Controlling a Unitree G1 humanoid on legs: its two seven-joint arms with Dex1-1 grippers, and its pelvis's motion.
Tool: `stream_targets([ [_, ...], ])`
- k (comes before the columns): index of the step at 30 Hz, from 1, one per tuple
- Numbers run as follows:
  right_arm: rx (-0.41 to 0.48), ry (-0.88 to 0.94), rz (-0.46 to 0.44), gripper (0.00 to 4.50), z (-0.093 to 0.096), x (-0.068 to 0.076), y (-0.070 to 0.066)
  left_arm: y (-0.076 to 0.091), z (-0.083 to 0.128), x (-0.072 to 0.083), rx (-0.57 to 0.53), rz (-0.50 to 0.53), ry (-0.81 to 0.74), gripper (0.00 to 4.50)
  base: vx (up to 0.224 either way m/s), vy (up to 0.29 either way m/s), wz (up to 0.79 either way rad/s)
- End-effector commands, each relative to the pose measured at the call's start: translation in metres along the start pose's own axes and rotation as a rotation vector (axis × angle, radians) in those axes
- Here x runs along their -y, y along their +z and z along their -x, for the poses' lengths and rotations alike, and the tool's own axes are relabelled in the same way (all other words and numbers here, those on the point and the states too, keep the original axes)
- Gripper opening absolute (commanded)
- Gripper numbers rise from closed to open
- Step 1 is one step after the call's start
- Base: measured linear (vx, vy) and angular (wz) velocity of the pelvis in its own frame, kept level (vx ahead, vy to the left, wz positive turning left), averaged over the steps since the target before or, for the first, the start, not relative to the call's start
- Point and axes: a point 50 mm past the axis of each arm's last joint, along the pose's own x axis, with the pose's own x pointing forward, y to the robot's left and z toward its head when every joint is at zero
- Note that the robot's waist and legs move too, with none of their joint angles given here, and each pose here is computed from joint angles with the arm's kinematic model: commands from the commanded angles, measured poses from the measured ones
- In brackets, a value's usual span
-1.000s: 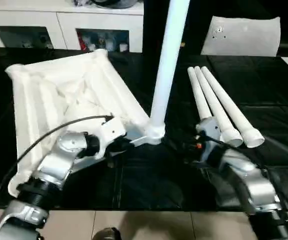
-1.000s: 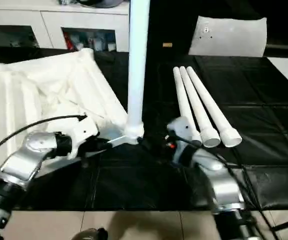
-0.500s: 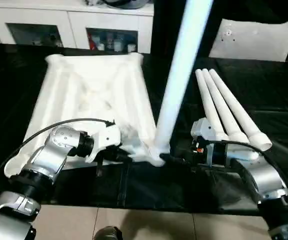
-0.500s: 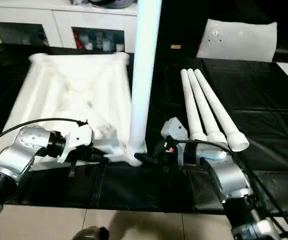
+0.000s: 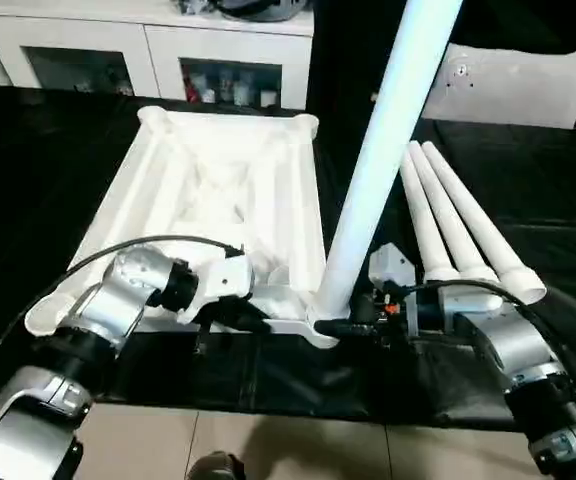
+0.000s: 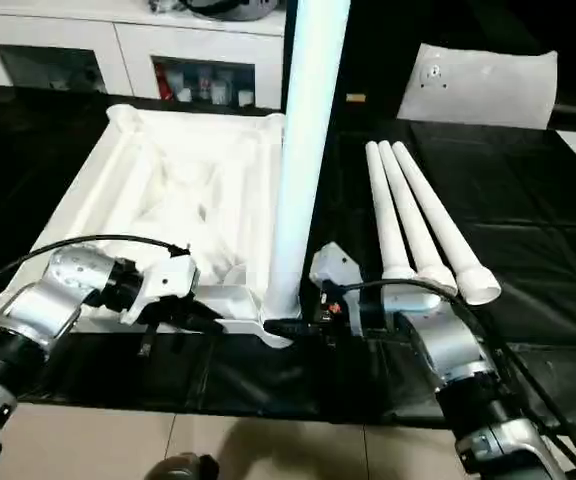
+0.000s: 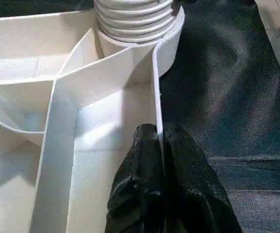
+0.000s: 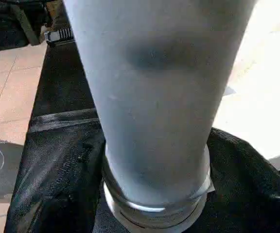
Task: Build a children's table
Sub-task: Rotate leg to tighten
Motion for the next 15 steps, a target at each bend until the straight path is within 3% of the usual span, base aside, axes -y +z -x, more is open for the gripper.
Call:
stream_targets([
  [1,-0.007,0.02,0.017,2.86,-0.002,0.0,0.002,-0.001,-0.008,0.004,-0.053,-0.029,-0.081,0.0,0.0,0.0,0.0],
  [10,-0.004,0.038,-0.019,2.73,-0.008,-0.001,-0.002,-0.007,-0.004,0.003,-0.047,0.019,-0.051,0.0,0.0,0.0,0.0],
  [13,0.01,0.018,-0.05,2.73,-0.01,-0.003,-0.006,-0.008,-0.003,0.002,-0.015,0.067,0.018,0.0,0.0,0.0,0.0],
  [15,0.041,-0.078,-0.116,2.73,-0.017,-0.007,-0.014,-0.008,-0.002,-0.002,0.057,0.167,0.179,0.0,0.0,0.0,0.0],
])
